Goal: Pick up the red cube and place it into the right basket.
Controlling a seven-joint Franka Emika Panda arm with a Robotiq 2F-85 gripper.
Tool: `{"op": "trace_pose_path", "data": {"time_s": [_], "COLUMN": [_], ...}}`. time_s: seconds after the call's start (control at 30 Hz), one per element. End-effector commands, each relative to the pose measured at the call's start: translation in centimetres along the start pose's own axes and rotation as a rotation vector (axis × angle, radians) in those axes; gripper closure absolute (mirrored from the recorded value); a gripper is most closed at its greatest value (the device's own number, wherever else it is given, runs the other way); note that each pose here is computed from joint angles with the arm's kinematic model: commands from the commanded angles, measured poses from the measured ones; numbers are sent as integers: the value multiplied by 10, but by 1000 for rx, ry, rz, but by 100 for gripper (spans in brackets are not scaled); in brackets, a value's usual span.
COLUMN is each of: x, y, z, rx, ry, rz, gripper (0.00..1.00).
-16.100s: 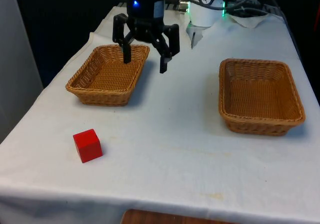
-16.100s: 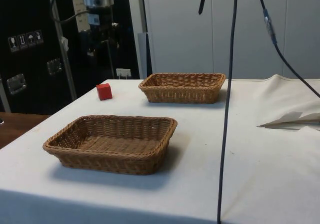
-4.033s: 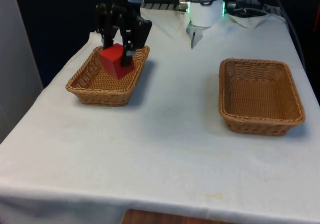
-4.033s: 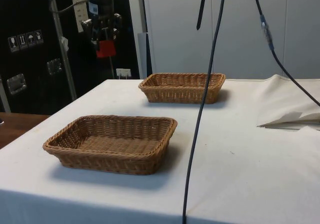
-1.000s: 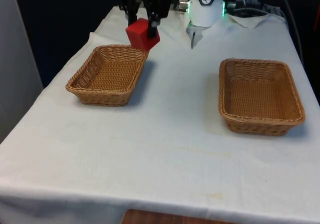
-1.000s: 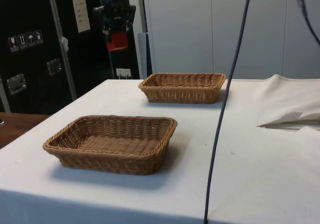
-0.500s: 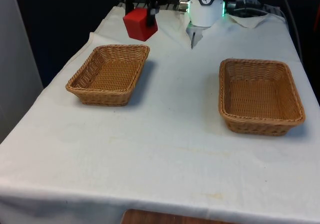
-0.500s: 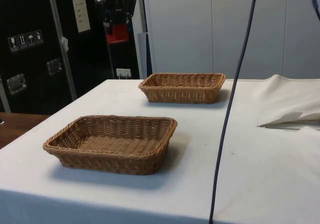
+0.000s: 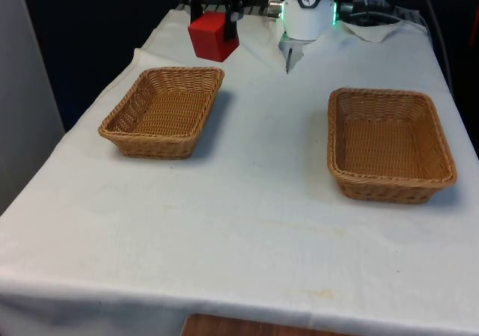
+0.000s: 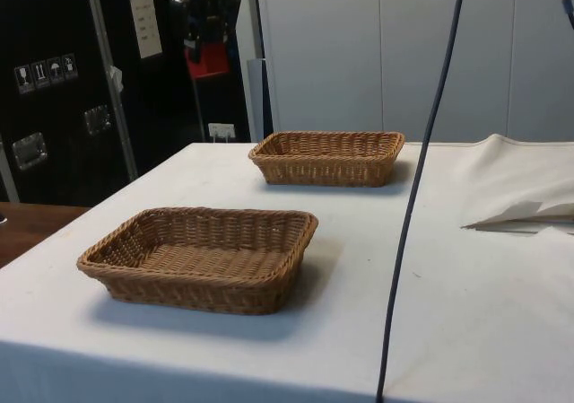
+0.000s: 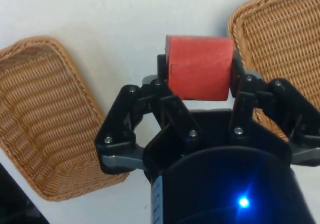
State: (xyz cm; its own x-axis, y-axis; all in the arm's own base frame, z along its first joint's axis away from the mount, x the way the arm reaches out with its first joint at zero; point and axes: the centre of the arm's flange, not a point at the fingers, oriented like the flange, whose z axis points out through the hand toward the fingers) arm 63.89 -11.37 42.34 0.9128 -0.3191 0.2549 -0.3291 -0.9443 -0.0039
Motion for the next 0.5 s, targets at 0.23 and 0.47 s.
{"op": "trace_pose_path", "data": {"time_s": [0.23,0.47], "x": [-1,-11], "y": [-4,-9], "z": [1,5], "rx": [16,19], "ry": [14,9], "rz": [-59,-60], "gripper": [96,96]}}
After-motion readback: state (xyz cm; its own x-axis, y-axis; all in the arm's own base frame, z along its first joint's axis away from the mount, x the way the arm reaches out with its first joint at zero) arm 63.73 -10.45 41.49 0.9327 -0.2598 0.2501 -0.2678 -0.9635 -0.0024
